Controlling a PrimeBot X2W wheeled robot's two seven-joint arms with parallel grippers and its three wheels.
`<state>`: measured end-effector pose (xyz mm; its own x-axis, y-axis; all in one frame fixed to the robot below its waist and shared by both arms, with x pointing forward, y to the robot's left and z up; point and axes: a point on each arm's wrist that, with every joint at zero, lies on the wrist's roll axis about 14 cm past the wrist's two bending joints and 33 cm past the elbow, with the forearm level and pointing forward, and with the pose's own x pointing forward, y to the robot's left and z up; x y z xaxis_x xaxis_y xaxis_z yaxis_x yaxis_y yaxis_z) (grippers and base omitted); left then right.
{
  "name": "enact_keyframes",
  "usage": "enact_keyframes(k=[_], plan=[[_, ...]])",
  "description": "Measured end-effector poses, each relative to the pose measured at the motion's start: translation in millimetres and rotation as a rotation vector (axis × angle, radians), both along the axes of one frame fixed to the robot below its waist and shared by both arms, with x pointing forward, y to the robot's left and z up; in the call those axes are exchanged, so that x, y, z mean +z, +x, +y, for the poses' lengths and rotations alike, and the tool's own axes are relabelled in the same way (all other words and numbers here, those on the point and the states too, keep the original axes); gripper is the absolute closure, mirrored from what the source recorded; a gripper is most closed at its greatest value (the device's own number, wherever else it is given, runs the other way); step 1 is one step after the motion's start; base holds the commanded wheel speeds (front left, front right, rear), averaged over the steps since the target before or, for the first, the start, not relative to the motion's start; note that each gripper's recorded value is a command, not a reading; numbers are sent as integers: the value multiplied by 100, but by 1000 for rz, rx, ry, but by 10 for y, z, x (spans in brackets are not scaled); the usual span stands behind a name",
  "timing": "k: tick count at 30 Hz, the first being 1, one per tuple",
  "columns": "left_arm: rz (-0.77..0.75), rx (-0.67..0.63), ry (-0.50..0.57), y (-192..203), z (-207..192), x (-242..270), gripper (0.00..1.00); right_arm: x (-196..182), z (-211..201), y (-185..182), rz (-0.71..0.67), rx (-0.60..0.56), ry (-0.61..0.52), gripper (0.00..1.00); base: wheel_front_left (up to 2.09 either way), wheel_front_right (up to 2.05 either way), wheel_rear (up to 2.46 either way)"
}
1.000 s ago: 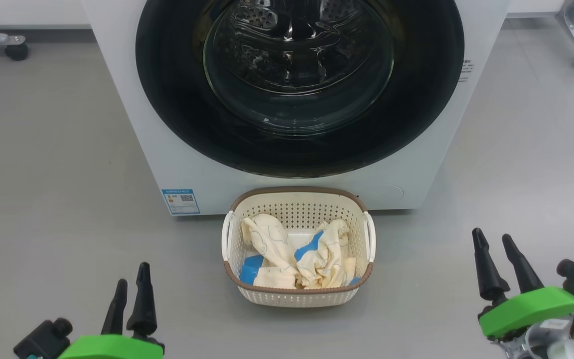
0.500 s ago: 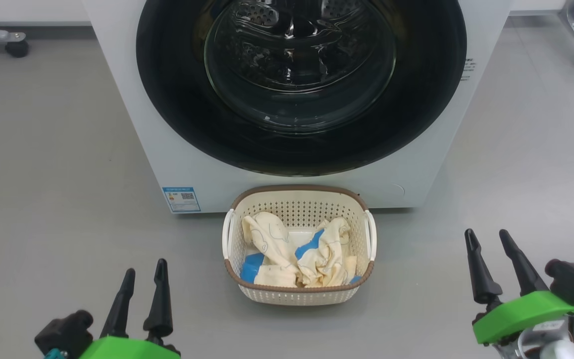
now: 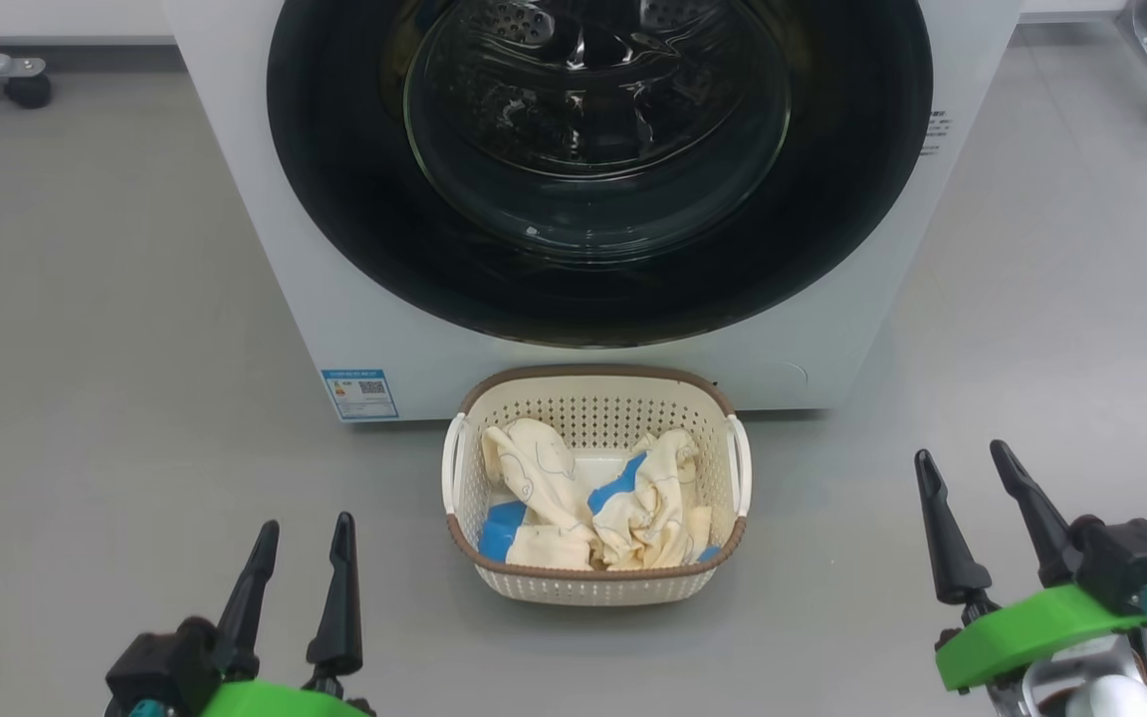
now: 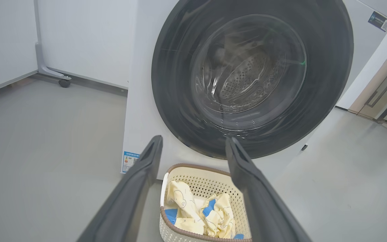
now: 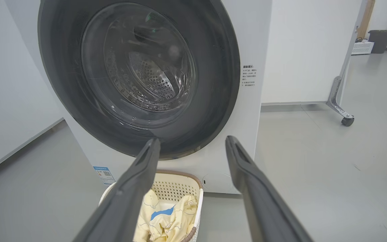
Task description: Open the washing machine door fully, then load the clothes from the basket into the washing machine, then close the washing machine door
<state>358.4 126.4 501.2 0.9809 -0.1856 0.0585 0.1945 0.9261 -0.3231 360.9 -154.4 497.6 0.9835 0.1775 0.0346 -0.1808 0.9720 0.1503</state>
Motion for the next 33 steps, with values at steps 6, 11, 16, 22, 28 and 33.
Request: enact_keyframes(k=[6, 11, 16, 22, 28, 33], plan=[[-30, -16, 64, -1, -41, 33, 0, 54, 25, 6, -36, 12, -56, 0, 0, 0, 0], [-51, -36, 122, -13, -75, 43, 0, 80, 45, 5, -56, 19, -87, 0, 0, 0, 0], [-52, -37, 130, -16, -78, 40, 0, 90, 25, 11, -60, 9, -80, 0, 0, 0, 0], [-51, -39, 138, -13, -79, 33, 0, 80, -5, 15, -56, -5, -70, 0, 0, 0, 0], [-54, -35, 148, -7, -60, 38, 0, 79, -37, 12, -54, -22, -58, 0, 0, 0, 0], [-56, -32, 154, -4, -52, 43, 0, 75, -58, 8, -53, -30, -58, 0, 0, 0, 0]])
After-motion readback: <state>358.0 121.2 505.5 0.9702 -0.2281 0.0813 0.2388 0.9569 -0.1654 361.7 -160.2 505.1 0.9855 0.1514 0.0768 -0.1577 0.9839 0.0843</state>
